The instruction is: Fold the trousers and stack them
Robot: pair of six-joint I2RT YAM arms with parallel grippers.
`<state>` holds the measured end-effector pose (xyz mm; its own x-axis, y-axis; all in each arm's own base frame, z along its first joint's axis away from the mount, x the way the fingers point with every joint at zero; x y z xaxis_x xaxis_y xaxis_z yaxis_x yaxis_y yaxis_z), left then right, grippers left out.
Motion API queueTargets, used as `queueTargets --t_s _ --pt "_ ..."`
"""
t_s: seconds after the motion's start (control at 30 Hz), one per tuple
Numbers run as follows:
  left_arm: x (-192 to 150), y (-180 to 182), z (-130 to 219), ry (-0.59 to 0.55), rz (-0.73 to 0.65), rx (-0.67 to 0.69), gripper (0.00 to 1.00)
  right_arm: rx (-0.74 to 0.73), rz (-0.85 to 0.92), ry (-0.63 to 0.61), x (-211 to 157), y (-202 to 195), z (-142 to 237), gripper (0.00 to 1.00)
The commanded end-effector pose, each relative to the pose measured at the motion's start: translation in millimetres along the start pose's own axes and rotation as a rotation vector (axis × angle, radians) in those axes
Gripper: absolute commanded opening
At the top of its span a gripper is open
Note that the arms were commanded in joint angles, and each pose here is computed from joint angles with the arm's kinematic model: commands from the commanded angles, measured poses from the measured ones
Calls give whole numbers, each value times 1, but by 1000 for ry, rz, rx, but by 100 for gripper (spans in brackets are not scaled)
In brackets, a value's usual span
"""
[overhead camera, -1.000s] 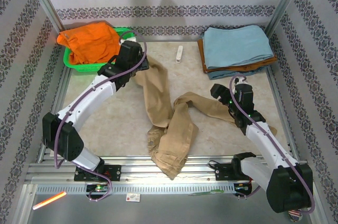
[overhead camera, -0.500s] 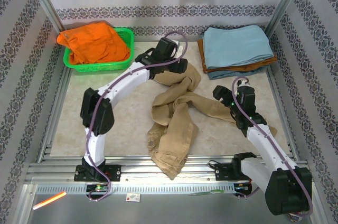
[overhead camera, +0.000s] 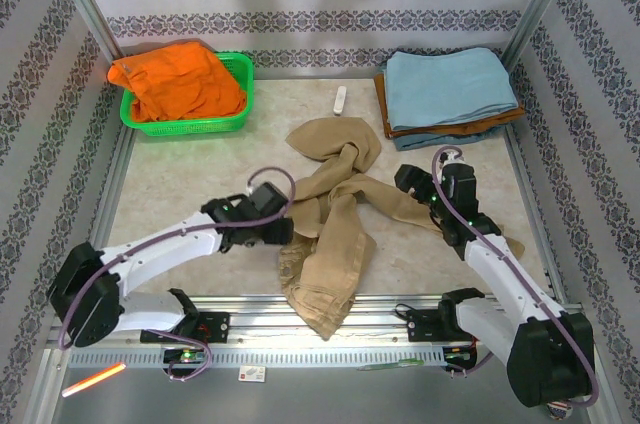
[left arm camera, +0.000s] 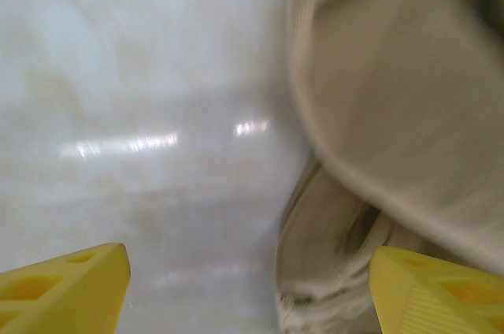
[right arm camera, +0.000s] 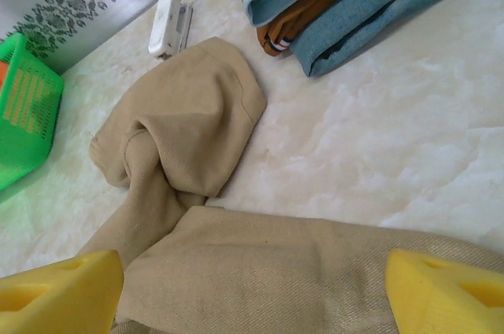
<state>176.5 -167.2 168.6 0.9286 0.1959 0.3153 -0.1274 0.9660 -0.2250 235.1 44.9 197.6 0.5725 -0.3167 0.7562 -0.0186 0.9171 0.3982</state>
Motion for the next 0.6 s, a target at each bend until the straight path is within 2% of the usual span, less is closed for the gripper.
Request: queueTargets --t_s 0.0,0.1,0.17,0.2,0.27,0.33,0.37,0.47,0.57 --pt "-12 -23 -11 29 16 -122 80 6 17 2 1 3 -3 86" --pt "-23 -31 -32 90 -21 -123 77 -4 16 1 0 2 -2 86" --pt "-27 -36 -44 105 -18 -165 64 -11 20 -5 1 2 0 86" --pt "-28 -37 -47 107 -12 -198 56 -14 24 -4 2 2 1 86" --pt "-29 -38 -50 95 6 -242 32 -29 28 -5 2 1 2 86" --pt "-28 -36 -48 93 -10 -213 6 -38 30 -7 2 1 4 86" --pt "-26 -34 -43 76 -30 -172 0 -40 33 -4 2 1 5 86" --pt "-11 -18 -7 -61 -44 -51 0 -47 34 -4 3 1 6 86" --pt "19 17 46 -207 46 33 0 -45 22 1 4 1 6 86"
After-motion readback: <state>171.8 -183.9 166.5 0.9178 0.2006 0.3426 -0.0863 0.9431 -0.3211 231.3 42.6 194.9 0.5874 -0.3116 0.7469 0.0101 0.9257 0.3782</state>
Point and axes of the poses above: each hand's point on the last joint's axis, 136 mm out from that joint toward the fingers, its own z axis back along the fingers, its own y axis along the line the jaws close on, x = y × z, the point moved 10 cm from there along z, back along the fingers, and after that the axes turned 12 degrees about z, right-handed, at the moved point
